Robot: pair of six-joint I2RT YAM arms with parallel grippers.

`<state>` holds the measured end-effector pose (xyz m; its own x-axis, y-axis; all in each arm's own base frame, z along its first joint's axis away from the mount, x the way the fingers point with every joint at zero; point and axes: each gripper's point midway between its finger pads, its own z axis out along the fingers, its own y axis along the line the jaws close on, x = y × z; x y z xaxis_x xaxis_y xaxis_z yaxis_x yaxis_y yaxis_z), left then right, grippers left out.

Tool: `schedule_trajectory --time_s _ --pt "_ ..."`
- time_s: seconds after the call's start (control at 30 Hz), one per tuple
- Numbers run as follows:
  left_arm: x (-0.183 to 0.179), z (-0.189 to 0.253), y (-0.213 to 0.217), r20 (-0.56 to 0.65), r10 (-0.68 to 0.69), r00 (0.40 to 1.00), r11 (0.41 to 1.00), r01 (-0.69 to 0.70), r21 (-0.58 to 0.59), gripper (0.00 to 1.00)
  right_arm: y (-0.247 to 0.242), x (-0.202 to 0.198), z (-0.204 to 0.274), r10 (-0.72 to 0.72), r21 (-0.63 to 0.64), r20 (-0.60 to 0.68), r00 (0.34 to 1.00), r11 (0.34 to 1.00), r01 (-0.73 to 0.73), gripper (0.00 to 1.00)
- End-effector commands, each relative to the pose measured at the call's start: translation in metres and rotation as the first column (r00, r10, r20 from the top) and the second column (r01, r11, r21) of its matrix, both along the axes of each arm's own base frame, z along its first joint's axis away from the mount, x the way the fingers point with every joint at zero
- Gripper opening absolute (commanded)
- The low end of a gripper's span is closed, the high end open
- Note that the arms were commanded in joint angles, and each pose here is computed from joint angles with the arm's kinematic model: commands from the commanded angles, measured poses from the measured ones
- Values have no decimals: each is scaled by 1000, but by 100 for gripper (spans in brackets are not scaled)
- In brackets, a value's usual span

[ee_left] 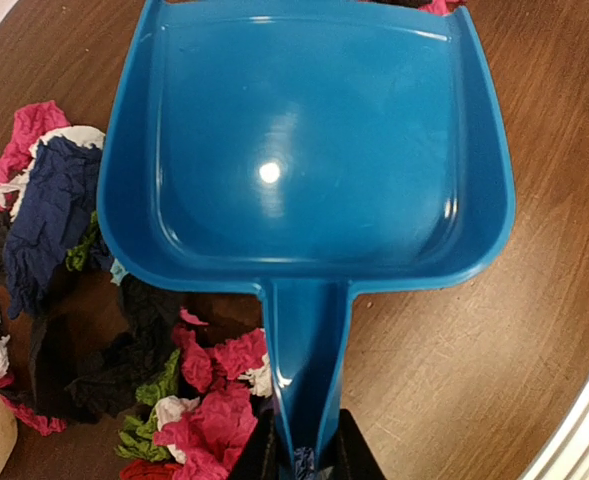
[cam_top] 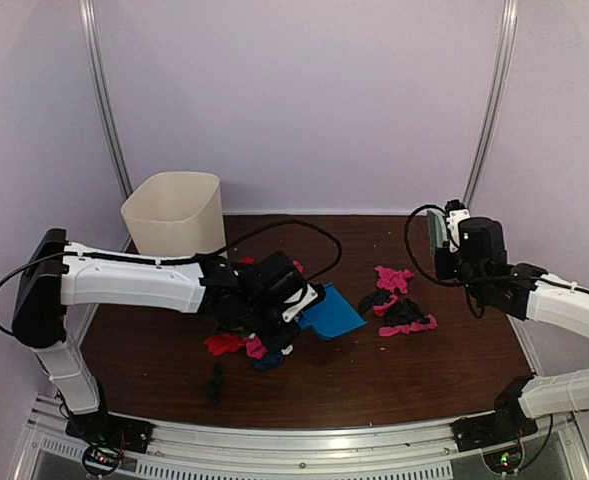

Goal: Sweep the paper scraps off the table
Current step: Sweep the paper scraps into the dustpan.

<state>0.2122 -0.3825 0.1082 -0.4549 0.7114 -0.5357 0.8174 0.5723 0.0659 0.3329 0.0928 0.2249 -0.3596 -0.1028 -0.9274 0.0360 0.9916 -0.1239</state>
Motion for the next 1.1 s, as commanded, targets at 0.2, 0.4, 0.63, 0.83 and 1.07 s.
schedule_trajectory --time_s 0.2,0.4,0.63,0.83,1.07 --pt "4 -22 -22 -58 -88 994 987 95 132 0 9 39 -35 90 -152 -69 994 983 -99 0" --pt "18 -39 -29 -91 -82 992 980 97 176 0 21 59 -65 142 -189 -141 980 968 -167 0" --pt "36 -53 -19 -131 -45 990 981 69 181 0 44 72 -91 242 -190 -228 943 939 -286 0" --pt "38 -63 -17 -150 -59 987 977 88 192 0 65 68 -113 354 -140 -309 883 901 -410 0" --pt "39 -69 -17 -168 -64 984 978 95 185 0 83 57 -109 454 -55 -314 834 868 -494 0"
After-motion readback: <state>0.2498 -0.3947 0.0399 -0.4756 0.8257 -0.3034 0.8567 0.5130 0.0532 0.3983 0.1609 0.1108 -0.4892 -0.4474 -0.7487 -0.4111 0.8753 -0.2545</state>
